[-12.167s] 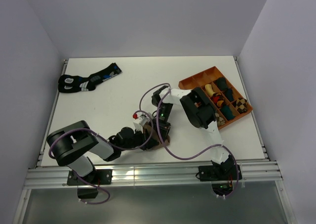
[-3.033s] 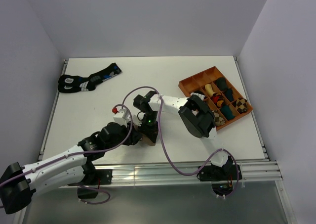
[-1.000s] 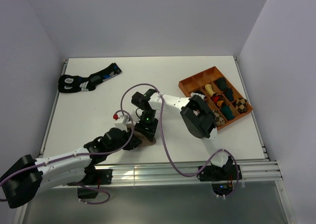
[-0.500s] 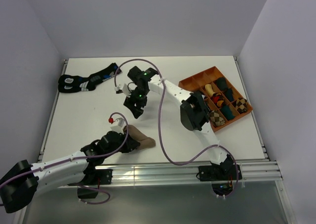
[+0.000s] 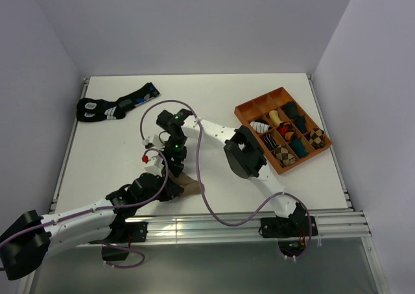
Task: Roll the socks
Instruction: Roll the sock at the center of the board.
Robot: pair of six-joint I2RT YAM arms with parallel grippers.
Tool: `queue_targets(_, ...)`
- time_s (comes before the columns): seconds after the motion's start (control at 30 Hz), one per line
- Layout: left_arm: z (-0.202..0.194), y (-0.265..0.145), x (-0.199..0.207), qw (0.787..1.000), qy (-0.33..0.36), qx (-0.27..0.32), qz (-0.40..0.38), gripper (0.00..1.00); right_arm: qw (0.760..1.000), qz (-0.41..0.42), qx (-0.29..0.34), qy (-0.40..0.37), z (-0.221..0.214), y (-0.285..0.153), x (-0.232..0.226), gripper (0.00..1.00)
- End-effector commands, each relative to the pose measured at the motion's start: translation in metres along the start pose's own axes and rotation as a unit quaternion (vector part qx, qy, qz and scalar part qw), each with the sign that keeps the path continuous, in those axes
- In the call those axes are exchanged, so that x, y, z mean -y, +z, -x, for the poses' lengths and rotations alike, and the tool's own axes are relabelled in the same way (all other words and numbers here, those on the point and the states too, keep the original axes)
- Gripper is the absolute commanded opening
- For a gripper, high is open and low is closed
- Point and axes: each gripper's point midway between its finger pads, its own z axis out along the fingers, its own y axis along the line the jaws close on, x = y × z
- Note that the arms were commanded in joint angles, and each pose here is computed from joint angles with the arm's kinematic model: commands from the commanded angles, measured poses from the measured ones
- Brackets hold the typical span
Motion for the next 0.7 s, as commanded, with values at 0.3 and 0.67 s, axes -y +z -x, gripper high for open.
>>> queue_targets(0.3, -0.008, -0.001, -0.001, 1.0, 0.006, -0.015, -0.006, 0.0, 0.999, -0.039, 0.003, -0.011, 0.017, 0.016, -0.004, 0.69)
queue_targets(0.67, -0.008, 0.0, 0.001, 1.0, 0.008, -0.017, -0.01, 0.0, 0.996, -0.078, -0.02, 0.036, -0.007, 0.028, 0.011, 0.11)
